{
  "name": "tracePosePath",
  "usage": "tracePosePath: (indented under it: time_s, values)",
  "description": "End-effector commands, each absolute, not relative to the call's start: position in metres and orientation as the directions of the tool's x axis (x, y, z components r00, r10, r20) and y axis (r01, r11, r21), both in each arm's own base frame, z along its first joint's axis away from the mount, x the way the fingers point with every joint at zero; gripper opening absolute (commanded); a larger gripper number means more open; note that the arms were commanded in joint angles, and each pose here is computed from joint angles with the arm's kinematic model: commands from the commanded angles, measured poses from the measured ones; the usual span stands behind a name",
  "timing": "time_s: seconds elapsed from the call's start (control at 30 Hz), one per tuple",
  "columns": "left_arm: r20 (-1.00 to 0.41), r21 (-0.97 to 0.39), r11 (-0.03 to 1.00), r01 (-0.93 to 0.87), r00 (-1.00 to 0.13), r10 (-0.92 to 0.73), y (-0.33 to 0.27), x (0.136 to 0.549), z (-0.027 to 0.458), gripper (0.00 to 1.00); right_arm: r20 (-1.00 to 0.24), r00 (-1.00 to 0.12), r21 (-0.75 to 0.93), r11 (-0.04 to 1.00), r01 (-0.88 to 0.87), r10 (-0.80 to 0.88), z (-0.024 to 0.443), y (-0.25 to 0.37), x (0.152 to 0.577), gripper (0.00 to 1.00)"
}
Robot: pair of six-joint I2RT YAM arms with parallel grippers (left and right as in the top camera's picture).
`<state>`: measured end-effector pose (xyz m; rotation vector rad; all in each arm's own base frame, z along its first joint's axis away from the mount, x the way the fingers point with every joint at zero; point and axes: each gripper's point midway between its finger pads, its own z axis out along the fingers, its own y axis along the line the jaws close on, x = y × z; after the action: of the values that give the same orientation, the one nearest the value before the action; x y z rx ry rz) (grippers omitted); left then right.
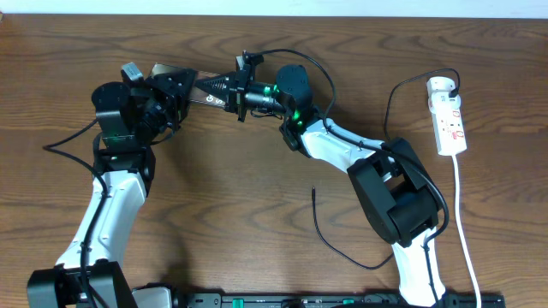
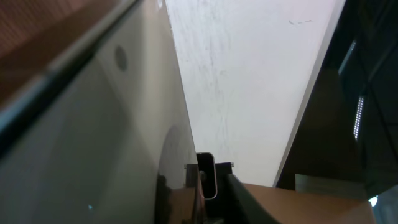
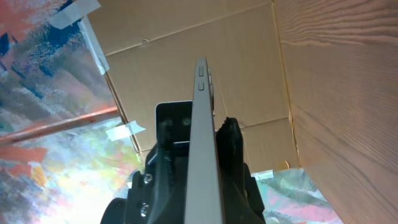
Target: Plug charger to phone and switch on socket
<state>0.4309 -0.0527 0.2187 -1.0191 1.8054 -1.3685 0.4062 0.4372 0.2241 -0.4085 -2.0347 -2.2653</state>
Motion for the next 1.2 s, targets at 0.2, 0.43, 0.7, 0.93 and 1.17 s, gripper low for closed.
tracePosePath:
  time_s: [0.2, 0.43, 0.7, 0.93, 1.17]
  values:
    - [-0.040, -0.965, 0.156, -0.213, -0.468, -0.883, -0.047, 0.433, 0.213, 0.27, 0.173, -0.984, 0.978, -0.125, 0.167, 0.033, 0.243, 0.443, 0.386, 0.01]
    - [-0.039, -0.964, 0.154, -0.216, -0.456, -0.889, -0.042, 0.434, 0.212, 0.23, 0.169, -0.985, 0.979, -0.122, 0.165, 0.024, 0.243, 0.443, 0.384, 0.01]
    - [-0.004, -0.963, 0.123, -0.239, -0.445, -0.896, -0.040, 0.434, 0.211, 0.12, 0.167, -0.986, 0.979, -0.120, 0.163, 0.024, 0.243, 0.443, 0.384, 0.02]
    - [0.043, -0.951, 0.087, -0.295, -0.408, -0.912, -0.035, 0.433, 0.202, 0.12, 0.163, -0.986, 0.980, -0.118, 0.160, 0.020, 0.242, 0.443, 0.384, 0.02]
    - [0.068, -0.949, 0.063, -0.308, -0.397, -0.915, -0.035, 0.433, 0.201, 0.11, 0.165, -0.986, 0.981, -0.108, 0.161, 0.020, 0.239, 0.443, 0.383, 0.02]
